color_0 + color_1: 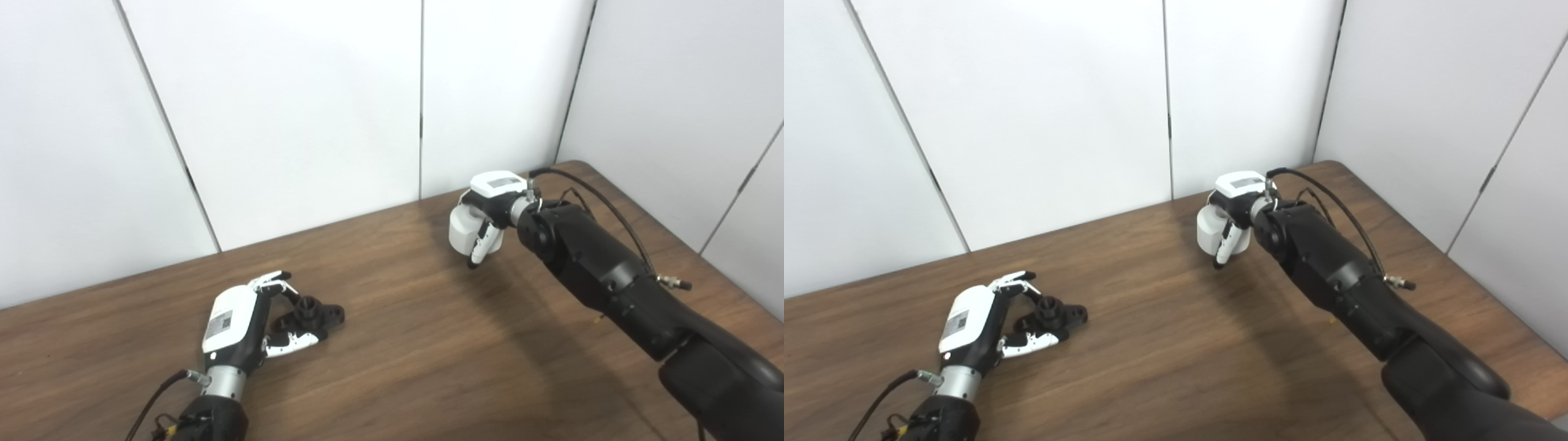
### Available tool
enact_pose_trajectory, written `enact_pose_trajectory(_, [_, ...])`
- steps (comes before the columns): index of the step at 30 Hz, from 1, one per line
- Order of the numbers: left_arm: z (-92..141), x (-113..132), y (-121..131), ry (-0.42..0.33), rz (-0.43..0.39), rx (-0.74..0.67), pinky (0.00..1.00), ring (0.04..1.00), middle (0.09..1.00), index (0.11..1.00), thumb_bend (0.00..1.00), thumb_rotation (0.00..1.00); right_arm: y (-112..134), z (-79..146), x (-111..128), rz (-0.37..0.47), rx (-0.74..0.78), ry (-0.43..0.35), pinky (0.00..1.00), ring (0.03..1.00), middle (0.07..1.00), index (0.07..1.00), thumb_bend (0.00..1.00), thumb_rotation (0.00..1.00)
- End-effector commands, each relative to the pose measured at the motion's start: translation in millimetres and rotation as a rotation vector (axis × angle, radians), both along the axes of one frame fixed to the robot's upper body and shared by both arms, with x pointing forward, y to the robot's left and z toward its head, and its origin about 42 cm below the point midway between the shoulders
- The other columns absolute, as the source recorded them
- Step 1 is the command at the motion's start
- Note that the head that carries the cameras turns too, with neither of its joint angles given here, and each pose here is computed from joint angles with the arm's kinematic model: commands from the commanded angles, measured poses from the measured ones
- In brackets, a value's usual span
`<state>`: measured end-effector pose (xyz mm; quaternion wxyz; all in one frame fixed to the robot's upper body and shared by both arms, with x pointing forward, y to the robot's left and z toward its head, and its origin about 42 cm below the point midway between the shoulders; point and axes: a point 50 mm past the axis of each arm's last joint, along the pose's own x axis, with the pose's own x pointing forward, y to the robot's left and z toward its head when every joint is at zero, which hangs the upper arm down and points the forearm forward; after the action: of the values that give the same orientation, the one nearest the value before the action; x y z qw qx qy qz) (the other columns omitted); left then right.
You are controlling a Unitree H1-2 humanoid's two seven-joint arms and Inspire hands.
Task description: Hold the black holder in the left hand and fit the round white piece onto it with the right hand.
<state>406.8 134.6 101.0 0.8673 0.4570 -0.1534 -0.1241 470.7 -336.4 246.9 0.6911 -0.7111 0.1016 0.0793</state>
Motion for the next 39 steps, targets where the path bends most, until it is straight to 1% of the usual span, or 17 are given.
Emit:
enact_pose_trajectory(1, [-85,-61,55,0.214,0.088,0.089,0.77,0.832,0.817,0.477,0.52,0.08,-12,41,8,0.003,-0.029,-0.125,0.88,0.910,0.887,0.735,0.94,0.31])
enact_pose_trajectory(4, [-85,-62,55,0.215,0.086,0.094,0.77,0.830,0.816,0.477,0.52,0.08,-13,42,8,-0.001,-0.033,-0.125,0.88,0.909,0.886,0.742,0.94,0.32])
enact_pose_trajectory(8, [-84,-62,56,0.220,0.087,0.091,0.77,0.826,0.813,0.477,0.52,0.08,-14,44,8,-0.014,-0.027,-0.131,0.89,0.912,0.887,0.751,0.94,0.31])
enact_pose_trajectory(11, [-84,-62,56,0.230,0.086,0.089,0.80,0.837,0.821,0.477,0.52,0.08,-14,46,7,-0.011,-0.028,-0.153,0.88,0.903,0.882,0.752,0.93,0.30])
enact_pose_trajectory(15, [-84,-62,57,0.224,0.084,0.088,0.79,0.834,0.818,0.477,0.52,0.08,-14,46,7,-0.025,-0.023,-0.209,0.84,0.875,0.852,0.705,0.88,0.24])
enact_pose_trajectory(17, [-84,-62,57,0.221,0.082,0.091,0.77,0.829,0.814,0.477,0.52,0.08,-14,47,6,-0.030,-0.036,-0.236,0.81,0.858,0.838,0.683,0.88,0.23])
enact_pose_trajectory(20, [-84,-62,57,0.223,0.081,0.098,0.77,0.829,0.815,0.477,0.52,0.08,-15,47,4,-0.028,-0.074,-0.290,0.78,0.824,0.808,0.636,0.84,0.21])
enact_pose_trajectory(21, [-84,-62,57,0.221,0.078,0.100,0.77,0.830,0.816,0.477,0.52,0.08,-15,48,3,-0.028,-0.082,-0.310,0.75,0.797,0.786,0.604,0.83,0.20])
enact_pose_trajectory(22, [-84,-62,57,0.219,0.076,0.101,0.77,0.828,0.815,0.477,0.52,0.08,-15,48,2,-0.028,-0.086,-0.324,0.75,0.786,0.777,0.549,0.68,0.17])
enact_pose_trajectory(23, [-84,-62,57,0.215,0.077,0.100,0.77,0.827,0.814,0.477,0.52,0.08,-15,48,2,-0.027,-0.085,-0.341,0.74,0.780,0.772,0.520,0.61,0.16])
enact_pose_trajectory(24, [-84,-62,57,0.212,0.077,0.102,0.76,0.820,0.809,0.477,0.52,0.08,-15,48,1,-0.022,-0.089,-0.355,0.75,0.777,0.758,0.499,0.56,0.15])
enact_pose_trajectory(25, [-85,-62,57,0.210,0.077,0.103,0.76,0.819,0.809,0.477,0.52,0.08,-15,49,0,-0.018,-0.092,-0.364,0.74,0.770,0.748,0.492,0.54,0.14])
enact_pose_trajectory(28, [-85,-62,57,0.212,0.077,0.107,0.75,0.819,0.811,0.477,0.52,0.08,-14,49,-1,0.000,-0.102,-0.386,0.72,0.757,0.733,0.484,0.53,0.14])
enact_pose_trajectory(32, [-84,-62,57,0.219,0.081,0.093,0.76,0.825,0.815,0.477,0.52,0.08,-15,49,0,0.016,-0.103,-0.399,0.73,0.758,0.725,0.484,0.52,0.14])
enact_pose_trajectory(39, [-83,-61,55,0.229,0.076,0.089,0.78,0.831,0.820,0.478,0.52,0.08,-15,50,-3,0.048,-0.073,-0.426,0.71,0.740,0.709,0.483,0.52,0.14])
